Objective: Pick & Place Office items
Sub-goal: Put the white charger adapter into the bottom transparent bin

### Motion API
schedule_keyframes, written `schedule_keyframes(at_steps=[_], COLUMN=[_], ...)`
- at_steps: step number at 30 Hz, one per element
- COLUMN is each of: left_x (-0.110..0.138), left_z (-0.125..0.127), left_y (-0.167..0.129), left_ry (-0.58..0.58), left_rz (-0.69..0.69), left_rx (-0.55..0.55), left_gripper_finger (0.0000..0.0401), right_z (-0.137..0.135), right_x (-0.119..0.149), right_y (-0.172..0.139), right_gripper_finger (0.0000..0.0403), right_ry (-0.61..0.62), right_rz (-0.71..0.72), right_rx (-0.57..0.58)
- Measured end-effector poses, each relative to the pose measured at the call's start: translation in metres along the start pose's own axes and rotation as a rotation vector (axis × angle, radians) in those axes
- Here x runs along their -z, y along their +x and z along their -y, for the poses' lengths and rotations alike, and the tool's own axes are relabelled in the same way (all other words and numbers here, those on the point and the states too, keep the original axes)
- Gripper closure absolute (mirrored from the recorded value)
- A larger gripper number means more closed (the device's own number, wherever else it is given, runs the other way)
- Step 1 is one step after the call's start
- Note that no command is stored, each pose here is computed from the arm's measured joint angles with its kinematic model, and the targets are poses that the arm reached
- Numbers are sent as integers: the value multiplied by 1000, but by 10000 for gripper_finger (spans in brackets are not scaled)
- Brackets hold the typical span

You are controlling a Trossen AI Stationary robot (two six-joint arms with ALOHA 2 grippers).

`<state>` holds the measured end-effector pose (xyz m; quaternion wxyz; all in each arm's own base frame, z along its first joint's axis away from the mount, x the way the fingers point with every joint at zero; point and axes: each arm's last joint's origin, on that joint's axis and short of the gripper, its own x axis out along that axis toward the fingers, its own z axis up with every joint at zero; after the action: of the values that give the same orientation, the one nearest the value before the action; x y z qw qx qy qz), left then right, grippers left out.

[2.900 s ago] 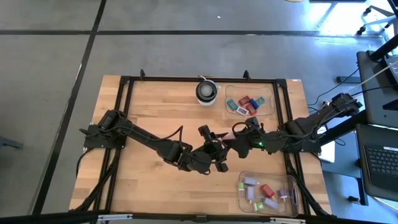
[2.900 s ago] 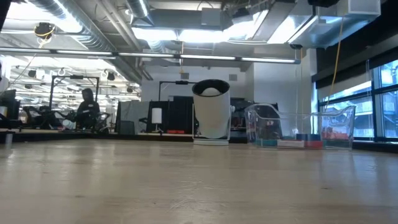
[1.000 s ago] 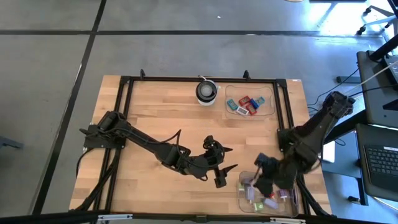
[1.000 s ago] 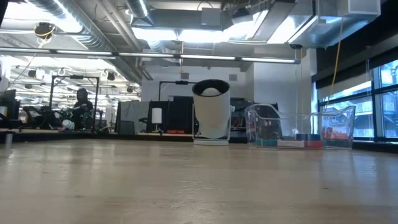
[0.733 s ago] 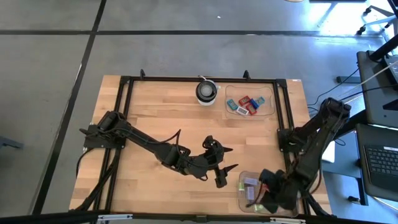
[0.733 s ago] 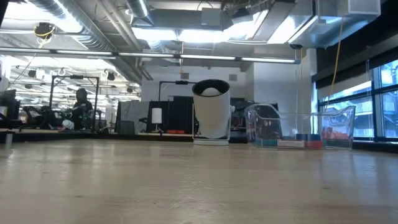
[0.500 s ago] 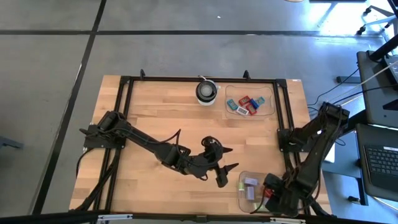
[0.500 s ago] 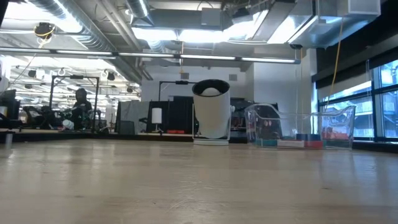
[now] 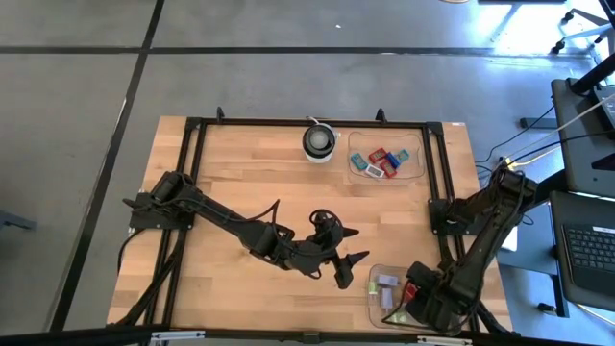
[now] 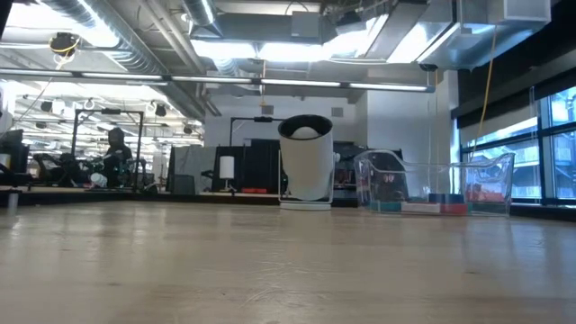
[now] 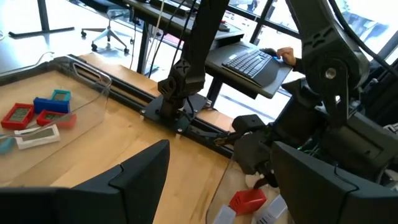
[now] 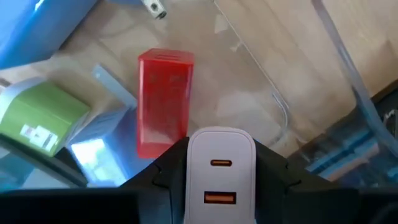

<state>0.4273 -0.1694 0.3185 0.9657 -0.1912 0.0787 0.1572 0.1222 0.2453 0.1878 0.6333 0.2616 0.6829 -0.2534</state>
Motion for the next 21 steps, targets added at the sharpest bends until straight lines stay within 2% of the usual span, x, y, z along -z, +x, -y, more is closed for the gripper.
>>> schedule_keyframes(at_steps=[10,21], left_x=[0,-4], left_z=[0,6], left_y=[0,-3], left_ry=[0,-44], left_rz=[-1,44], left_rx=[2,39], left_gripper_finger=[125,125], right_z=[-2,-2], right_x=[-4,-4], right_y=[4,3], right_gripper_finger=[266,166], right_ry=[4,-42], right_rz=[72,73], right_rx=[-5,-5])
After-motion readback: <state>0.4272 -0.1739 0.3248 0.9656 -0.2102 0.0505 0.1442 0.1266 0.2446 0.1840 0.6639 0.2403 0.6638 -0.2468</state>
